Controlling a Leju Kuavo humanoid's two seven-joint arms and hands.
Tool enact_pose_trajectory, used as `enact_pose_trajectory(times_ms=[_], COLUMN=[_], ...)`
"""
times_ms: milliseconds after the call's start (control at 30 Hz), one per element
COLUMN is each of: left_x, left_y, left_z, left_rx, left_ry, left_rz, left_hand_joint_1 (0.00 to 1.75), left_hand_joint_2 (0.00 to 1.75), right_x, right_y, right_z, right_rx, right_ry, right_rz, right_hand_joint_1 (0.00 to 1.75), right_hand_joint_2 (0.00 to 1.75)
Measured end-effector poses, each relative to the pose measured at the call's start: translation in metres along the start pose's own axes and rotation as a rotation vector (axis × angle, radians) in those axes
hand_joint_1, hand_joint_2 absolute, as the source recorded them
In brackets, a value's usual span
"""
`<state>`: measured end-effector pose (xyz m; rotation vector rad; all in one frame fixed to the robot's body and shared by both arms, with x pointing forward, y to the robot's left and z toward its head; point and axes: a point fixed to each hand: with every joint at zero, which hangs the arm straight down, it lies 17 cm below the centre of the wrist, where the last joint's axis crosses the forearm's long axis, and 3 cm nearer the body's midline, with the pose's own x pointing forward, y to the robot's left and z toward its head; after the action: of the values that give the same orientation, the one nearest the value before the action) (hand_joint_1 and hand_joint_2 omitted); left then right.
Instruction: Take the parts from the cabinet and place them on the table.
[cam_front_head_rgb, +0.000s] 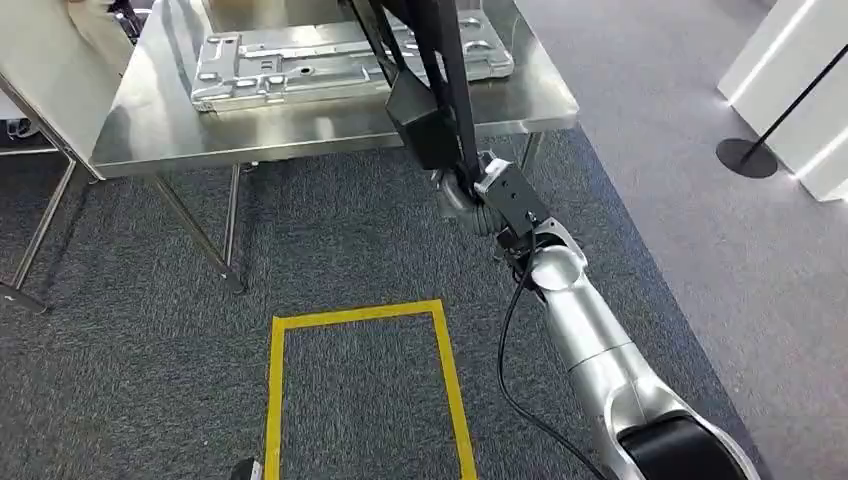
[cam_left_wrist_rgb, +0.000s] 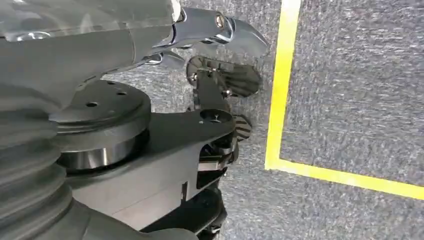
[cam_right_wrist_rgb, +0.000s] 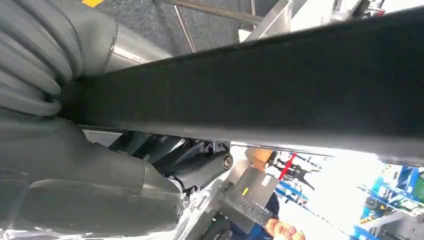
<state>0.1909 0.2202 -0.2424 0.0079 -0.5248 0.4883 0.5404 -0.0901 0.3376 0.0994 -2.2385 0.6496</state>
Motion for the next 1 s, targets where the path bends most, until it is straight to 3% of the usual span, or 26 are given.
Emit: enact_pose_trajectory(times_ms=[1000], left_x=[0.0009], left_y=[-0.0022], left_z=[-0.0002], left_rx=[0.001], left_ry=[0.000], left_rz=[-0.004], left_hand_joint_1=[0.00], left_hand_joint_2=[1.75], right_x=[0.0004], right_y=[-0.0016], right_z=[0.0011], right_rx=[0.003], right_ry=[0.006], right_rz=[0.012], right_hand_joint_1=[1.75], right_hand_joint_2=[1.75])
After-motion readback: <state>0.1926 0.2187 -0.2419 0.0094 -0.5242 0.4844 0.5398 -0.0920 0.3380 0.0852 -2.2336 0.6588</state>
